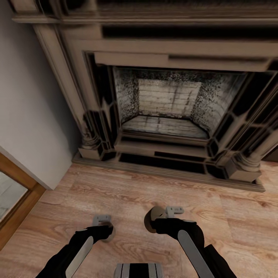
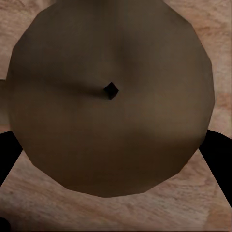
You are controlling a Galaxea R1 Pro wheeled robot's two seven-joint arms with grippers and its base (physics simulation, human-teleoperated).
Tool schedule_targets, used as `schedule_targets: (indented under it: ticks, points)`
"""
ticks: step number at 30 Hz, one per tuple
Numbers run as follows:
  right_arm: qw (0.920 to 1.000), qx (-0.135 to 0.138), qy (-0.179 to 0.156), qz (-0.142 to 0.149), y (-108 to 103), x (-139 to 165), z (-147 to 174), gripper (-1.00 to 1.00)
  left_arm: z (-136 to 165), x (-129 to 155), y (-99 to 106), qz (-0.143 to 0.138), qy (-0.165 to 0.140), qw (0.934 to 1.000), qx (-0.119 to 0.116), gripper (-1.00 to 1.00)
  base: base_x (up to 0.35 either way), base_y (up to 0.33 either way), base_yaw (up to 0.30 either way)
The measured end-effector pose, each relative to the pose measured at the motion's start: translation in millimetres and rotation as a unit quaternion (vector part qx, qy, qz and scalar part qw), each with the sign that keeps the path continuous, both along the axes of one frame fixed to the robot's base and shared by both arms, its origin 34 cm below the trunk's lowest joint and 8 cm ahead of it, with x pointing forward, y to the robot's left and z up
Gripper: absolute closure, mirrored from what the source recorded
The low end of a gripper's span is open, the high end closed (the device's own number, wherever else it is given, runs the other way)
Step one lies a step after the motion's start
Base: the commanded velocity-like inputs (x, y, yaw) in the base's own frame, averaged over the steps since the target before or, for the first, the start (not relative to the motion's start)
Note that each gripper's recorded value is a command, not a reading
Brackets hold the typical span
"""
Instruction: Place each of the two pumpkins and all three candles from the living room inside a cabinet in the living room (use any cabinet), then make sure every cabinet is closed, and position the cauldron so it is next to a table in the living room.
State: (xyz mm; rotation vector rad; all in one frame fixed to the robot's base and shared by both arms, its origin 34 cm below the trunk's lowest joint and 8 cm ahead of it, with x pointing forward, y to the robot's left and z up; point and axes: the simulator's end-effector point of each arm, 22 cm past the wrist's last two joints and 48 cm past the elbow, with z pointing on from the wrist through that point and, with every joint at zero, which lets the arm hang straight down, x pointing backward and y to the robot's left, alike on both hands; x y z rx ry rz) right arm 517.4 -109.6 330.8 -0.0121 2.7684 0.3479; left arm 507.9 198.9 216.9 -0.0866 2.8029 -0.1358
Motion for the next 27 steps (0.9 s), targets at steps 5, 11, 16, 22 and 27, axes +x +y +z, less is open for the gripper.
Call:
schedule_targets:
  ticks: [5,11,16,22,27]
  points:
    - [0.9999,0.0,0.011,0.0,-0.2,-3.8,-9.7,1.0,-9.2,-6.0,0.0,-0.001,0.01,0.9999,0.001,-1.0,0.0,0.0,0.0]
    - [0.9997,0.0,0.023,-0.001,-0.5,-8.5,-21.1,1.0,-20.1,-13.5,-0.1,-0.002,0.022,0.9998,0.001,-1.0,0.0,0.0,0.0]
    - [0.9994,0.0,0.034,0.0,-0.6,-13.2,-30.5,1.0,-29.1,-19.9,0.9,-0.001,0.033,0.9995,0.001,-1.0,0.0,0.0,0.0]
    - [0.9989,0.0,0.046,0.0,-0.8,-18.1,-41.4,1.0,-39.4,-27.7,-0.4,0.001,0.045,0.999,-0.003,-1.0,0.0,0.0,0.0]
    - [0.9989,-0.001,0.046,0.0,-1.1,-18.1,-41.5,1.0,-39.3,-27.7,-1.2,0.001,0.045,0.999,-0.005,-1.0,0.0,0.0,0.0]
